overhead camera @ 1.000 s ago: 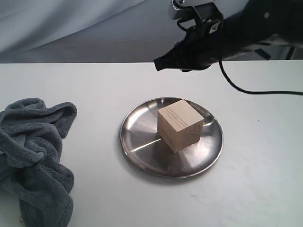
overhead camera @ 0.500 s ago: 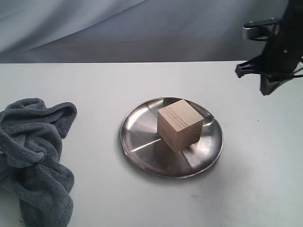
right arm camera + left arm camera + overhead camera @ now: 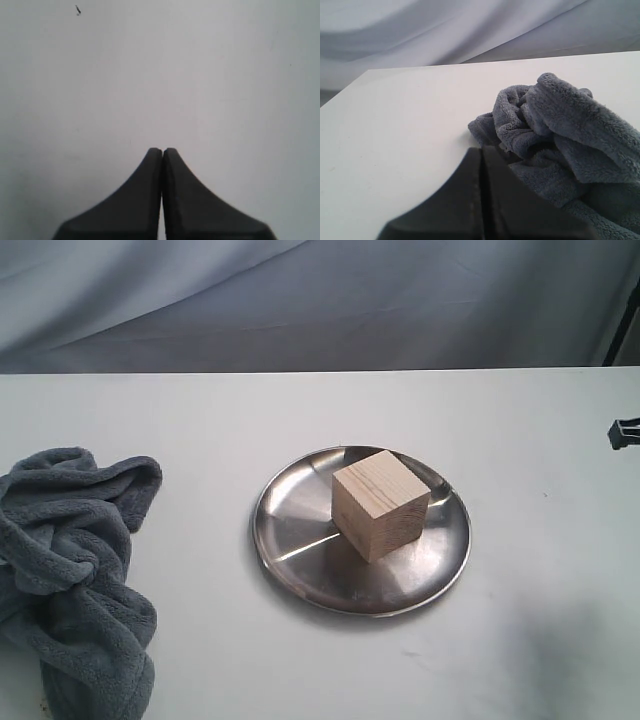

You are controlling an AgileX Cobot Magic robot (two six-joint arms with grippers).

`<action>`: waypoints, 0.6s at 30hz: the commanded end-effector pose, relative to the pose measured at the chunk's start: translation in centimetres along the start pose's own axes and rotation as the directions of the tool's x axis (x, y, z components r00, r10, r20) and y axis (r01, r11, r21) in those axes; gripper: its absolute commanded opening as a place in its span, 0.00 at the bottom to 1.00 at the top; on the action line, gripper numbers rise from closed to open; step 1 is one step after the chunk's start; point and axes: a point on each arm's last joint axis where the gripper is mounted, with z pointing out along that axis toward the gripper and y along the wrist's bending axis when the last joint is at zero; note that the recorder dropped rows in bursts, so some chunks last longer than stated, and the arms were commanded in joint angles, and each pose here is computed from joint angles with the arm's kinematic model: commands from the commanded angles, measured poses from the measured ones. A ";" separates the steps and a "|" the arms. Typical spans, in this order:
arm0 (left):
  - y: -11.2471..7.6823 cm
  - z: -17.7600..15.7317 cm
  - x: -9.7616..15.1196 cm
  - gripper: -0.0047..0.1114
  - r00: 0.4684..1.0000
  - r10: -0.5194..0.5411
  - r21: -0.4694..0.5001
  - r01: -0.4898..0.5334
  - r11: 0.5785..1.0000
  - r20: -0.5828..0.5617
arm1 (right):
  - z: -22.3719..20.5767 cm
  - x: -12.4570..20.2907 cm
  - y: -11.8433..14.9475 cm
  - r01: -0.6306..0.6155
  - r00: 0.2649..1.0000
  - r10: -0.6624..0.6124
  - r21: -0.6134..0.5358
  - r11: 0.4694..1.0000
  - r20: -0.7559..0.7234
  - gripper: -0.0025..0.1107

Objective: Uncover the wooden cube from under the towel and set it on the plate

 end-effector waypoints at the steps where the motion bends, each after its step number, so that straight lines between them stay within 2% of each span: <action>1: 0.0 0.0 0.1 0.04 1.000 -0.007 0.000 0.007 1.000 0.006 | -2.0 1.3 -0.2 -0.010 0.998 0.010 0.005 1.000 0.067 0.02; 9: 0.0 0.0 0.1 0.04 1.000 -0.007 0.000 0.007 1.000 0.006 | -6.8 5.2 -0.2 -0.018 0.969 0.016 0.005 1.000 0.247 0.02; 18: 0.0 0.0 0.1 0.04 1.000 -0.007 0.000 0.007 1.000 0.006 | -12.9 10.6 -0.3 -0.031 0.865 0.024 0.006 0.999 0.502 0.02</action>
